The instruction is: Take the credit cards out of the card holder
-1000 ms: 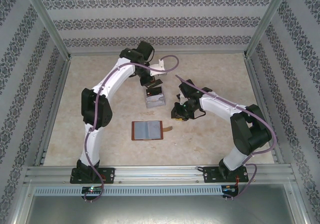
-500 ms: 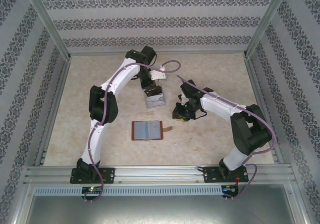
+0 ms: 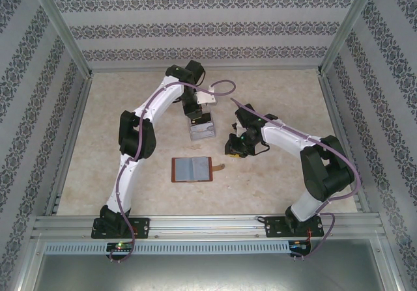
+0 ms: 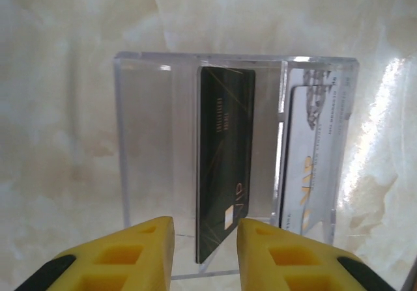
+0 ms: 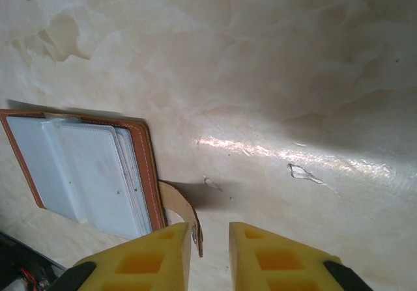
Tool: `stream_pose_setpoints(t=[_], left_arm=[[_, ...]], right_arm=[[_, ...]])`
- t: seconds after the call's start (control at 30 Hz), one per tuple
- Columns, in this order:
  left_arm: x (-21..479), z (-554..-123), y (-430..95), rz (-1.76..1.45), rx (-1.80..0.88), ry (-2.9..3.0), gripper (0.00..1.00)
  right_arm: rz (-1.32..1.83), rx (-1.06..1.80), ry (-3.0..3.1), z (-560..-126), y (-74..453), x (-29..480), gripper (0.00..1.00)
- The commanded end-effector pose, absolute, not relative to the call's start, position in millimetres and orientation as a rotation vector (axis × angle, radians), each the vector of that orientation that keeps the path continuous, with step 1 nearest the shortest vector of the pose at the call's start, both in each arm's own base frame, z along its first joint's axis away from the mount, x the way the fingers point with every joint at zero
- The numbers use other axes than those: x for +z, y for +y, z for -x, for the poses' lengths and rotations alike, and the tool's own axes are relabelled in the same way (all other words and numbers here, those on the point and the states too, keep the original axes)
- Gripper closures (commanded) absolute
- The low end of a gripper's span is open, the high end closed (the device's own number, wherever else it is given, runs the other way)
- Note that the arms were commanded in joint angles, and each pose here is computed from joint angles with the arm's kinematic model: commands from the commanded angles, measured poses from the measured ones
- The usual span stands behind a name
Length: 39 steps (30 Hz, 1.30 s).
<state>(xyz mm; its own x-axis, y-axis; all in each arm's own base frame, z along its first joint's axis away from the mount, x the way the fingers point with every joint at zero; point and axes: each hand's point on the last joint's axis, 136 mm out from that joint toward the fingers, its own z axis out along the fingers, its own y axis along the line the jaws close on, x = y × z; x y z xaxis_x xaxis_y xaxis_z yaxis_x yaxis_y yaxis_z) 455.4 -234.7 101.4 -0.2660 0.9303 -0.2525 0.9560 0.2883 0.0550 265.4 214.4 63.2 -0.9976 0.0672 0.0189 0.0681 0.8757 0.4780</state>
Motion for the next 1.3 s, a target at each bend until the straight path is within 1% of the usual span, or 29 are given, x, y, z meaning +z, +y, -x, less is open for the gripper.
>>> stream_pose_setpoints(t=[0.0,0.1,0.2,0.33,0.43,0.5,0.67,0.73,0.93,1.03,1.27], left_arm=[[120,-472,-236,-1.65,-0.112,2.286,0.69],[133,-475,-241,-1.569,-0.137,2.28,0.69],[142,-478,-240,-1.423,-0.175,2.322,0.69],[158,-492,-223,-1.083,-0.222,2.44,0.72],[168,-491,-212,-0.869,-0.29,2.512,0.72],[172,-485,-210,-0.778,-0.345,2.544,0.72],[181,-473,-204,-0.505,-0.429,2.561,0.74],[188,-462,-209,-0.446,-0.523,2.54,0.69],[195,-435,-219,-0.176,-0.773,2.508,0.68],[189,-419,-222,-0.045,-0.875,2.568,0.69],[164,-378,-233,0.127,-1.04,2.613,0.71]], right_arm=[[0.112,-0.752,-3.044,-263,209,61,0.76],[0.105,-0.761,-3.043,-263,213,62,0.76],[0.077,-0.772,-3.046,-262,220,64,0.76],[0.02,-0.788,-3.033,-257,236,65,0.76],[-0.021,-0.802,-3.011,-253,249,63,0.76],[-0.052,-0.811,-2.994,-249,258,62,0.77],[-0.094,-0.829,-2.961,-241,274,58,0.76],[-0.099,-0.837,-2.951,-240,278,56,0.76],[-0.104,-0.785,-2.936,-236,279,43,0.77],[-0.093,-0.747,-2.941,-235,274,36,0.77],[-0.084,-0.669,-2.958,-233,264,25,0.77]])
